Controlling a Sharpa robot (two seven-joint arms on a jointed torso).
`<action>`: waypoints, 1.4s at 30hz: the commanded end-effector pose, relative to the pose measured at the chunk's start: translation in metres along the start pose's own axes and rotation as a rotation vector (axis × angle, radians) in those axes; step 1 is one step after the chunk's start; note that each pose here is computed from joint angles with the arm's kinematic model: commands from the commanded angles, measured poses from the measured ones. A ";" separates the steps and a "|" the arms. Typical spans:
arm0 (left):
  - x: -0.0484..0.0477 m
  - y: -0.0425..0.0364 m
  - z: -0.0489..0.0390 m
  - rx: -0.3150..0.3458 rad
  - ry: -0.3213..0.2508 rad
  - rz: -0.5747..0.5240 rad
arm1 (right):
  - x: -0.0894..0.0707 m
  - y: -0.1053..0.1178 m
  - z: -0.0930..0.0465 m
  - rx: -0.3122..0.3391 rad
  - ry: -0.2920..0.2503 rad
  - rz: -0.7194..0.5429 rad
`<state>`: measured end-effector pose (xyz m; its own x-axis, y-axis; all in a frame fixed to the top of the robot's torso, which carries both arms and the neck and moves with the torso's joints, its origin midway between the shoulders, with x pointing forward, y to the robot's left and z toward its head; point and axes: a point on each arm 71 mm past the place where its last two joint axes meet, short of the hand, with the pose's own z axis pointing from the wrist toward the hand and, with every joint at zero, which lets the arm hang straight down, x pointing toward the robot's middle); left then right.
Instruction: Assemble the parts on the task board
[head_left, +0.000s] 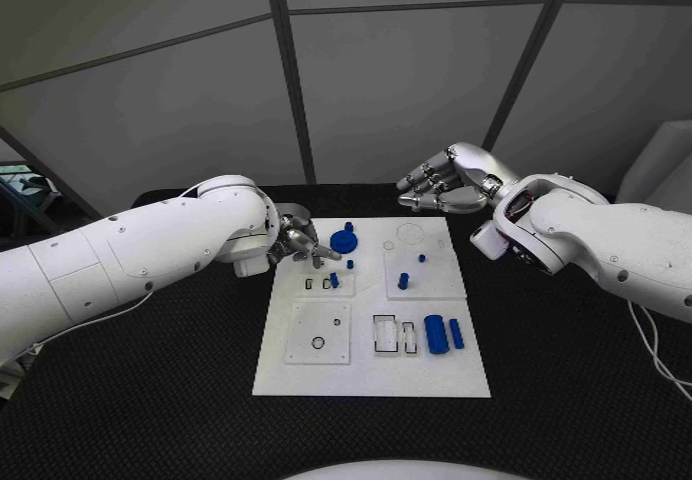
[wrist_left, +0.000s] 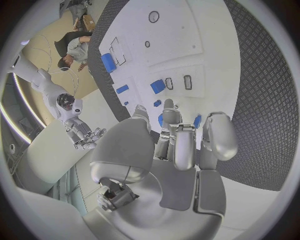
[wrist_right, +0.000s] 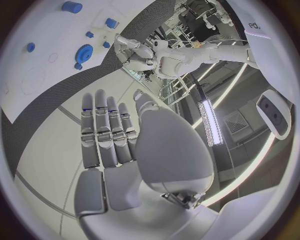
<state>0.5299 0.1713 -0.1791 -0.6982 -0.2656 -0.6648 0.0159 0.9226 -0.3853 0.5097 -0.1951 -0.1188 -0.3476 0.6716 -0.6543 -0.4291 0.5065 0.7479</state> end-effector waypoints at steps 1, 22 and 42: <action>0.0008 -0.0001 0.0005 -0.022 0.026 0.050 | -0.002 0.002 0.001 -0.003 -0.024 -0.013; 0.0135 -0.0051 0.0103 -0.028 0.047 0.055 | 0.003 0.006 0.007 -0.024 -0.033 -0.022; 0.0163 -0.0137 0.0129 -0.010 0.039 0.032 | 0.006 0.005 0.011 -0.013 -0.023 -0.022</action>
<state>0.5268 0.1509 -0.1939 -0.7271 -0.2130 -0.6527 0.0414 0.9353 -0.3514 0.5138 -0.1828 -0.1191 -0.3237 0.6733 -0.6648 -0.4444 0.5121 0.7350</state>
